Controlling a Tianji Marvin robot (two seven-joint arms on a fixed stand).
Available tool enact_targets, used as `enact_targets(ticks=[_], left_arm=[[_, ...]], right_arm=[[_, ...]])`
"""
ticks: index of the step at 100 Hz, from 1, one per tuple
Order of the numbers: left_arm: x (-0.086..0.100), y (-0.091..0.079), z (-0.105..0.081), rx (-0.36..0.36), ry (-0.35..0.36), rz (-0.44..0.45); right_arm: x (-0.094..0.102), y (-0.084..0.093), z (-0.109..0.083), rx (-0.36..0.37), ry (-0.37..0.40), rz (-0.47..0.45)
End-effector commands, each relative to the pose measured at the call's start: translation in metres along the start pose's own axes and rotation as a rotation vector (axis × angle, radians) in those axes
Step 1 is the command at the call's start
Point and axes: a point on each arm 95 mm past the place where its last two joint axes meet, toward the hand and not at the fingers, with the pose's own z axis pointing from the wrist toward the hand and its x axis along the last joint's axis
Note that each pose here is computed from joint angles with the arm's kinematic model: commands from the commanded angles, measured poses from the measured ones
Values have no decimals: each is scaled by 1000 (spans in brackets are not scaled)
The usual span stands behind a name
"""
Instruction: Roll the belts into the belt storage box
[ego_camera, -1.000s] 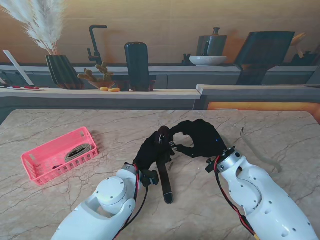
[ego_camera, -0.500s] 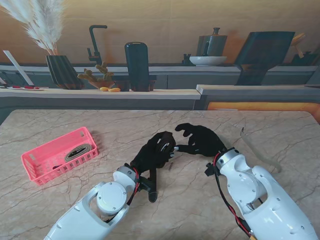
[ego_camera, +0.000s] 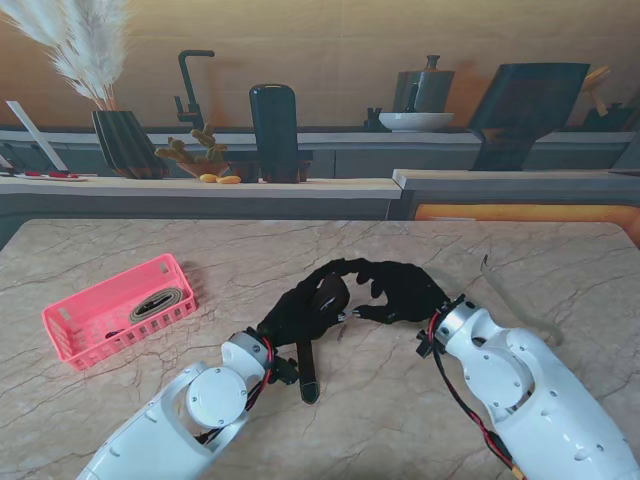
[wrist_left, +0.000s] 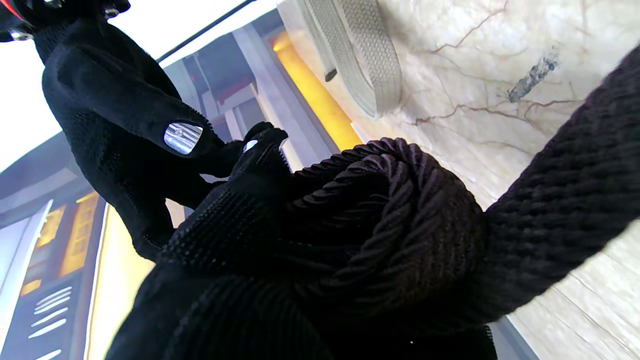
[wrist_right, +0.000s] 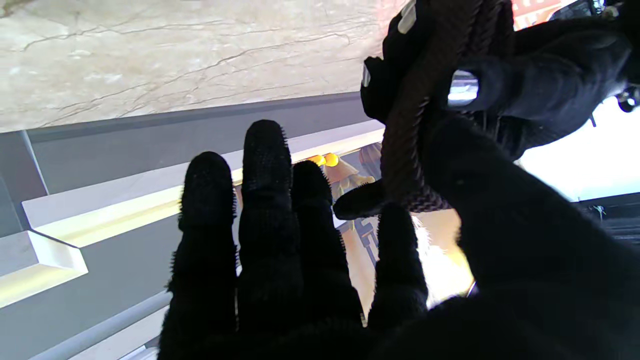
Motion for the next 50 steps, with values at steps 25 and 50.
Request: enact_targets(ticks=[25,50], left_arm=[[6,1,-9,-75,32,-90],[9,4,-9,-94,52,-113]], right_arm=[[2,6,5,-45,66,-6],[4,1,12,12,99,39]])
